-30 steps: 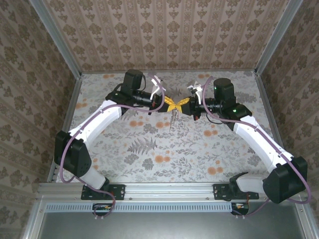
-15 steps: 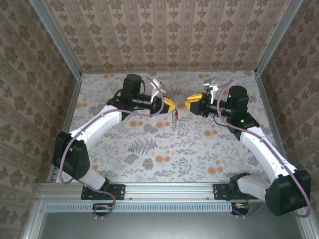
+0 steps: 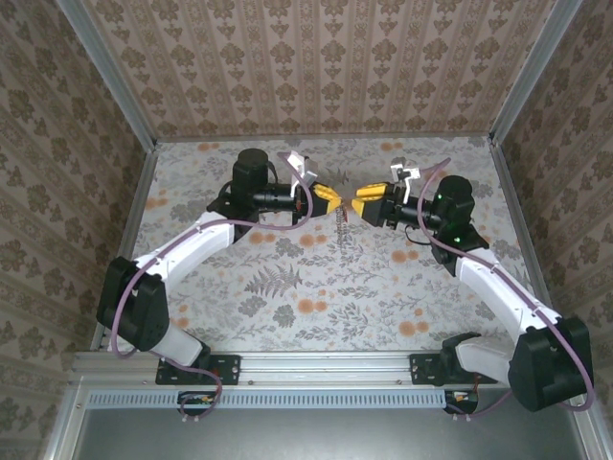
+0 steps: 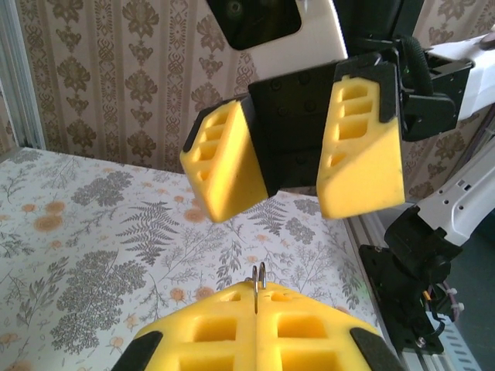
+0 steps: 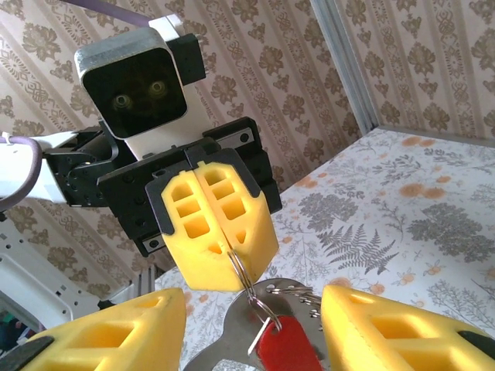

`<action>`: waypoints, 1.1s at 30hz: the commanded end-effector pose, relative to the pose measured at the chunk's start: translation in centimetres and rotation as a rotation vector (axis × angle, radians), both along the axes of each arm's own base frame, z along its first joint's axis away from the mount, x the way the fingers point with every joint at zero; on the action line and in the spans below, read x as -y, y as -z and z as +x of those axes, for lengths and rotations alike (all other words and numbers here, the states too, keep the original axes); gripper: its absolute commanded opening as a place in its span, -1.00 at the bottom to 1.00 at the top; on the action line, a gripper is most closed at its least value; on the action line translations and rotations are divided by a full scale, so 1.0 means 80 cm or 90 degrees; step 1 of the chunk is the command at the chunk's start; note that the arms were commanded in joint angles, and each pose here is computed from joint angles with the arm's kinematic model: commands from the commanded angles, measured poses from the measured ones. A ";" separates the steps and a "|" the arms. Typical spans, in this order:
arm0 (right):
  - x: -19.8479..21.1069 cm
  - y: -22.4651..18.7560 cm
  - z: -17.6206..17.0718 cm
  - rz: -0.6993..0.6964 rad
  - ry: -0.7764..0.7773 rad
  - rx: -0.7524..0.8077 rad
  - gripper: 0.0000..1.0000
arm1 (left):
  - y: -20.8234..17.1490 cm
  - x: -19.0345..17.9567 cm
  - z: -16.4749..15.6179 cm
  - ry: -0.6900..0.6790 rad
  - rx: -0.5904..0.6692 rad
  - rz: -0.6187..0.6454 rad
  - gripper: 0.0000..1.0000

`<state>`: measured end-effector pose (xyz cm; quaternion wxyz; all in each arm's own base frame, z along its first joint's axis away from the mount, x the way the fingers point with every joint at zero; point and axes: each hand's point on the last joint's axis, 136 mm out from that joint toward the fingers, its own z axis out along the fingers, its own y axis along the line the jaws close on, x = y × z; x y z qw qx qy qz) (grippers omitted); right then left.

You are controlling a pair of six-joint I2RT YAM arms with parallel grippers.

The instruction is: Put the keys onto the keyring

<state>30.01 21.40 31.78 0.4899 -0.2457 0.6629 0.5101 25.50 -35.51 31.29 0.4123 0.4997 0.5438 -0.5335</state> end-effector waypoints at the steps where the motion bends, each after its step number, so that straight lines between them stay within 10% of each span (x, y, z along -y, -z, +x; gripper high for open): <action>1: -0.012 -0.004 -0.006 0.013 -0.033 0.010 0.01 | -0.032 -0.002 -0.008 0.003 0.033 -0.047 -1.00; 17: -0.021 0.006 -0.004 0.011 -0.050 -0.003 -1.00 | -0.045 -0.005 -0.005 0.009 0.016 -0.089 -1.00; 33: -0.043 0.018 -0.011 -0.002 -0.087 -0.020 -1.00 | -0.054 -0.004 0.009 0.003 -0.005 -0.128 -1.00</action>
